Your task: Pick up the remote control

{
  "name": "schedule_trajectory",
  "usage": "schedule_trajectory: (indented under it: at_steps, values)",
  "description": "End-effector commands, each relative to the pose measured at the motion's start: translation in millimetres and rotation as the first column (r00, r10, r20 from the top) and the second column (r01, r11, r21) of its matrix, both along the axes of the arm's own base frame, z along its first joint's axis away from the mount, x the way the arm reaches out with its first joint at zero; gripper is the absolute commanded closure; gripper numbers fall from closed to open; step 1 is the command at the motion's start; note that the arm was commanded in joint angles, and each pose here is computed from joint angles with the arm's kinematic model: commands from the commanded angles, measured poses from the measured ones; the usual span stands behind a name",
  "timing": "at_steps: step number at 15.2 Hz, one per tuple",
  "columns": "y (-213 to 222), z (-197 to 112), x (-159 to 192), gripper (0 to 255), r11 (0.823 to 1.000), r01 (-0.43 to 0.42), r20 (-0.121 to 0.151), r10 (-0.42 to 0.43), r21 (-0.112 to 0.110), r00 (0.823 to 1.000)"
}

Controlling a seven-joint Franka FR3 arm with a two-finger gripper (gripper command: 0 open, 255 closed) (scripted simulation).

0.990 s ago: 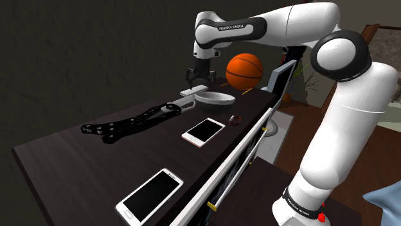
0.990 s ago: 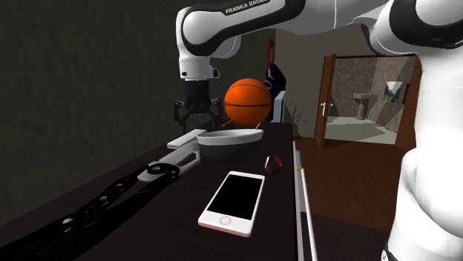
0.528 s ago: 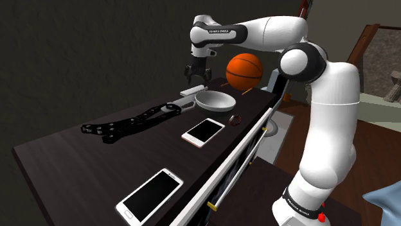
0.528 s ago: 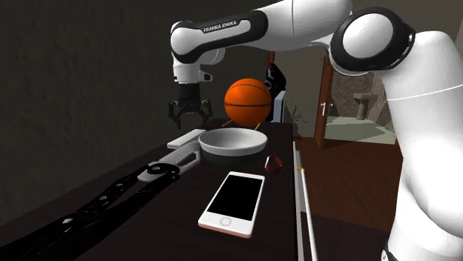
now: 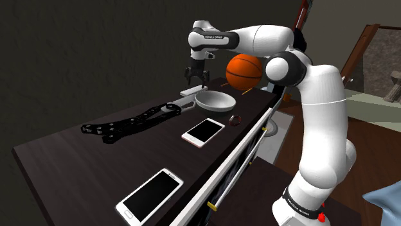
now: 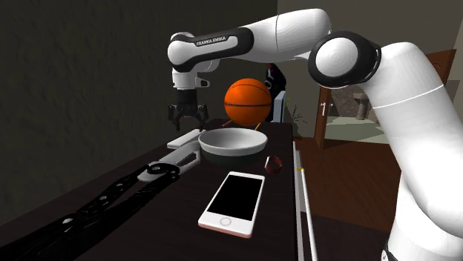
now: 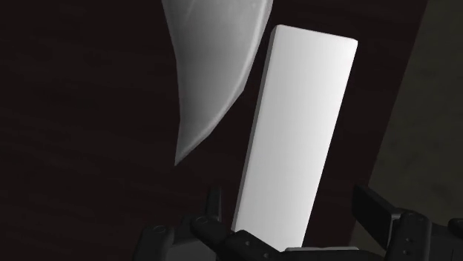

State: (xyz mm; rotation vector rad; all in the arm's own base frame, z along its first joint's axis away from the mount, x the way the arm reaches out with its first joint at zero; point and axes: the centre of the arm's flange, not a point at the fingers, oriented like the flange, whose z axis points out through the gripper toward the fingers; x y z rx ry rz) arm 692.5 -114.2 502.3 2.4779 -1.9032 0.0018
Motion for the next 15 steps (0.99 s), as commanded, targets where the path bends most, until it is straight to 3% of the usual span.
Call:
schedule_trajectory:
  at_steps: [1, 4, 5, 15]
  values:
    - [-1, -16, 1, 0, 1.0, 0.001, -0.006, -0.001, 0.001, 1.0]
    - [-1, -24, 1, 0, 1.0, 0.001, -0.006, -0.001, 0.001, 1.0]
    - [-2, -25, -1, 255, 1.0, 0.001, -0.005, -0.001, 0.001, 1.0]
    - [-1, -19, 1, 255, 1.0, 0.001, -0.006, -0.001, 0.001, 1.0]
